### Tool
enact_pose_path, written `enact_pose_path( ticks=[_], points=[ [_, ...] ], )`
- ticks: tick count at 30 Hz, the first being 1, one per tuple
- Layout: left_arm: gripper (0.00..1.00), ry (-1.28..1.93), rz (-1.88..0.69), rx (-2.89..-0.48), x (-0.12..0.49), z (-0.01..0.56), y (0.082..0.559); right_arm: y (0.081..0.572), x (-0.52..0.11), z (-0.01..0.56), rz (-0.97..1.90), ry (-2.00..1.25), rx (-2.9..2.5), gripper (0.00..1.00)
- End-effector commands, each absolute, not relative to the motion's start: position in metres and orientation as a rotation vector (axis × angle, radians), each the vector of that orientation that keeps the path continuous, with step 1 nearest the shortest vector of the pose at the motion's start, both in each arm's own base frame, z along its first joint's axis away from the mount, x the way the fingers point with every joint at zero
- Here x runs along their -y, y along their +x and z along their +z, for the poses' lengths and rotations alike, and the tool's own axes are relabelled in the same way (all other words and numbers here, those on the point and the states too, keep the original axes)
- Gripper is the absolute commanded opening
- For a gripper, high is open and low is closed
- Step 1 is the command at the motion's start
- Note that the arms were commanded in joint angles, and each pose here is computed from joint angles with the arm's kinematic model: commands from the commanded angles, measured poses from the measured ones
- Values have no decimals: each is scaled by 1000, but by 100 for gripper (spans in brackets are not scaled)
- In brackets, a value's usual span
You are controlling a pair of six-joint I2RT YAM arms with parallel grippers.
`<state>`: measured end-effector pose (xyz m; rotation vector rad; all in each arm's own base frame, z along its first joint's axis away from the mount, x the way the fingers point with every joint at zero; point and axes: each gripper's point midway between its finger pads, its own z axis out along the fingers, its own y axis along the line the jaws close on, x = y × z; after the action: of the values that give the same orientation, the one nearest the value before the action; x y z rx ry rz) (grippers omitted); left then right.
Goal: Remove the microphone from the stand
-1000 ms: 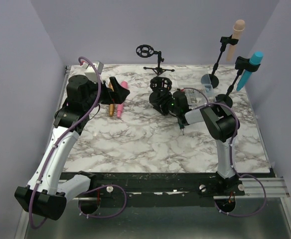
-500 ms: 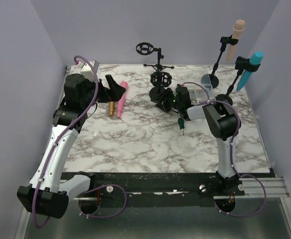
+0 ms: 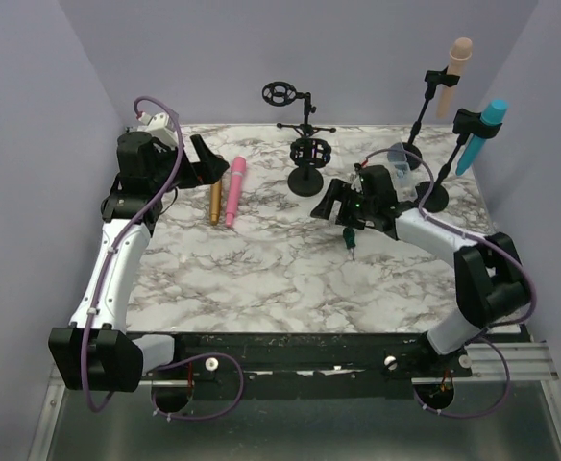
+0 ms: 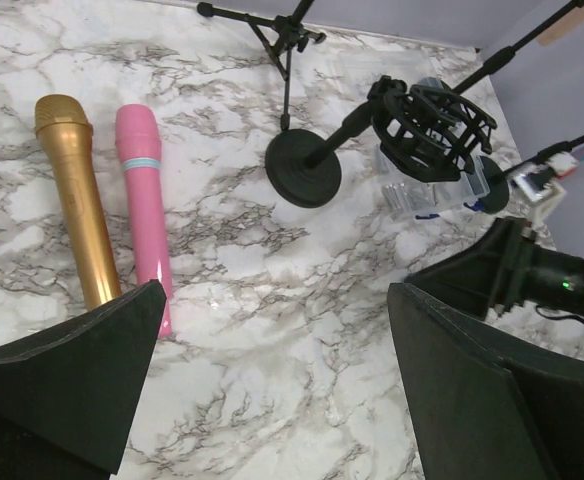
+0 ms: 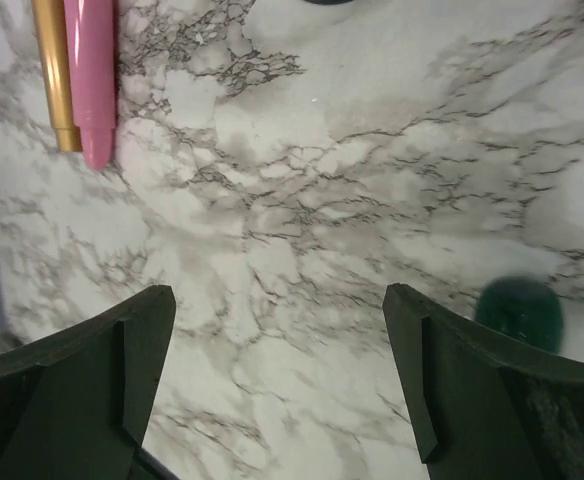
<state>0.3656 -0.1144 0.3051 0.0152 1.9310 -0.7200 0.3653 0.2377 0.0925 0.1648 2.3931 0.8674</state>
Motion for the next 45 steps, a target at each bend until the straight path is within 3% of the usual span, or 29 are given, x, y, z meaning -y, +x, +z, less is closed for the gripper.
enact_pose_path(
  ticks=[1, 7, 12, 16, 25, 34, 45],
  points=[
    [95, 70, -741, -1867, 112, 325, 370, 350, -190, 97, 530, -48, -2412, 96],
    [96, 114, -651, -1920, 119, 310, 368, 356, -177, 128, 474, -24, -2291, 100],
    [96, 135, -742, -1840, 134, 334, 354, 360, -147, 173, 336, 99, -2184, 100],
    [98, 100, -670, -1811, 128, 338, 354, 367, -118, 198, 212, 243, -2137, 100],
    [98, 229, -701, -1708, 165, 432, 357, 383, -35, 286, -74, 475, -1928, 100],
    [99, 293, -658, -1757, 167, 379, 352, 404, 91, 355, -341, 684, -1851, 100],
    [98, 324, -696, -1736, 179, 383, 341, 440, 131, 385, -234, 687, -1823, 100]
  ],
)
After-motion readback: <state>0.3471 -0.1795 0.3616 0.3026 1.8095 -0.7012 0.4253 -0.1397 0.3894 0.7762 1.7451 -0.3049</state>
